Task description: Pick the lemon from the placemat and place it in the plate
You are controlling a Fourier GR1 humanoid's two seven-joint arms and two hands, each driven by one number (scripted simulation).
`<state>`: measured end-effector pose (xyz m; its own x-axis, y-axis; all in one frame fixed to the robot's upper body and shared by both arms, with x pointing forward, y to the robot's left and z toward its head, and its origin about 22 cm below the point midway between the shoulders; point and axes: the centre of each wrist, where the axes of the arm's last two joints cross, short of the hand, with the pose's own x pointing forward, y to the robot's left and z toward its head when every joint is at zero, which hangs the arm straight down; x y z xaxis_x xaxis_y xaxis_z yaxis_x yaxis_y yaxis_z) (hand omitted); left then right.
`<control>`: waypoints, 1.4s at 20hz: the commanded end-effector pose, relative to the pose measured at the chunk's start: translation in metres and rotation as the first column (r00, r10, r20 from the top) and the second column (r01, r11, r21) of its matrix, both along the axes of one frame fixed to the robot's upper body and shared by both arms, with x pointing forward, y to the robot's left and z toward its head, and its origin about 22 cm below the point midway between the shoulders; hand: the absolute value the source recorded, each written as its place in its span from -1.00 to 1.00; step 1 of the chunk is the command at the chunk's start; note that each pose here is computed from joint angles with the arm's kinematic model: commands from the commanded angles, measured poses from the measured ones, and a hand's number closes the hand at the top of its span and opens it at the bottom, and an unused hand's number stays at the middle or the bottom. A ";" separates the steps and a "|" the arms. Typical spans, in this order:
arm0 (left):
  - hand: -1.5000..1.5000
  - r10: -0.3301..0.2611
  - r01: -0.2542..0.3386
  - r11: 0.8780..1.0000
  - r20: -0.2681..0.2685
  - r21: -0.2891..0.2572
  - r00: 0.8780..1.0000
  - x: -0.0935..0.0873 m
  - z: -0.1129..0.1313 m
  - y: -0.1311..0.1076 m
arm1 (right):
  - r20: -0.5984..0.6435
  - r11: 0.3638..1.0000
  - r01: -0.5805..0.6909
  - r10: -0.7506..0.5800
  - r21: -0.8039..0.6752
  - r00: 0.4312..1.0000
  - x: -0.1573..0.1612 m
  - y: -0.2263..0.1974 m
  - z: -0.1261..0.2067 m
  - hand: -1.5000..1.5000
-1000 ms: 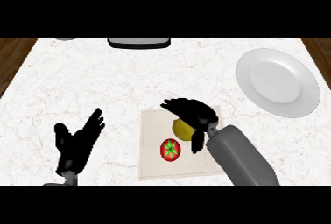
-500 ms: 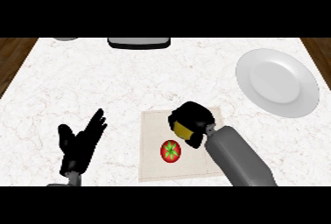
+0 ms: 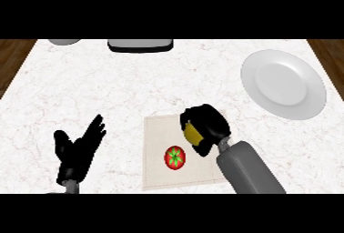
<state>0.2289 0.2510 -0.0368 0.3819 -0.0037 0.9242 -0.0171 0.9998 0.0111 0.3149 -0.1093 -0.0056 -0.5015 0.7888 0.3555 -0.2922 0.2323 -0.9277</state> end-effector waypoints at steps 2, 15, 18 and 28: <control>0.00 0.040 -0.040 0.999 -0.014 -0.001 0.999 -0.006 -0.005 0.000 | 0.072 0.922 0.344 -0.361 0.176 0.930 -0.029 -0.019 0.003 1.00; 0.00 -0.017 0.017 1.000 0.020 0.007 1.000 0.005 0.013 -0.008 | 0.122 0.592 0.559 -0.742 0.581 0.659 -0.075 -0.051 0.067 1.00; 0.00 -0.012 0.012 1.000 -0.004 0.005 1.000 -0.008 -0.009 -0.022 | 0.077 0.509 0.569 -0.785 0.646 0.614 -0.077 -0.066 0.044 1.00; 0.00 -0.040 0.040 0.999 0.015 -0.018 0.999 0.006 0.010 -0.017 | 0.138 0.416 0.566 -0.873 0.712 0.468 -0.006 -0.165 0.041 1.00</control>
<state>0.2326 0.2377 -0.0323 0.3739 -0.0086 0.9274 0.0144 0.9999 0.0035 0.2852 -0.2448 0.0402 -0.0532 0.6651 0.7448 0.5495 0.6423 -0.5343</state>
